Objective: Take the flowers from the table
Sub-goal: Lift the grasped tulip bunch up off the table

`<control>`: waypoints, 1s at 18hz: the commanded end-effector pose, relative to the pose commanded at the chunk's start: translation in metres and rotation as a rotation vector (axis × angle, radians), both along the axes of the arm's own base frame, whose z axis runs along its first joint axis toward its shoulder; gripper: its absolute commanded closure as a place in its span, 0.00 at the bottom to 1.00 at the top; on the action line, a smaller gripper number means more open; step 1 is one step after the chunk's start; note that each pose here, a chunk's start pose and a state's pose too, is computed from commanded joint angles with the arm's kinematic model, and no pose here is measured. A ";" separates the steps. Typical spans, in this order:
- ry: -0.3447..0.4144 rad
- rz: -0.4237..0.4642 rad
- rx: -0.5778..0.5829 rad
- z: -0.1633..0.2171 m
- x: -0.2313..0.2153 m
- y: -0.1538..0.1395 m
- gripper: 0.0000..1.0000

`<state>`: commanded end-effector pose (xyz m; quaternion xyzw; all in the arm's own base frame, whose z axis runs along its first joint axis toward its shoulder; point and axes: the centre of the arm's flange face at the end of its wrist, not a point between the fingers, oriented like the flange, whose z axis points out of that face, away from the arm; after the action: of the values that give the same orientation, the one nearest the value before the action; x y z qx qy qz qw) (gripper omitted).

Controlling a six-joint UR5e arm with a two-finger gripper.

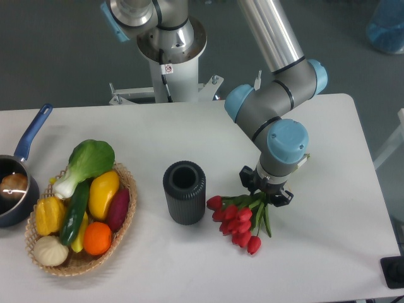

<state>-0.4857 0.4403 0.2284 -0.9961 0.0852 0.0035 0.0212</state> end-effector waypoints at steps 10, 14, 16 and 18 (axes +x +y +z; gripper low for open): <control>0.120 0.036 0.019 0.067 -0.011 -0.002 0.92; 0.177 0.049 0.054 0.102 -0.031 0.002 0.92; 0.210 0.046 0.071 0.122 -0.038 0.004 0.92; 0.204 0.052 0.069 0.130 -0.039 0.005 0.92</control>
<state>-0.5248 0.4457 0.3587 -0.9911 0.0611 0.1085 0.0463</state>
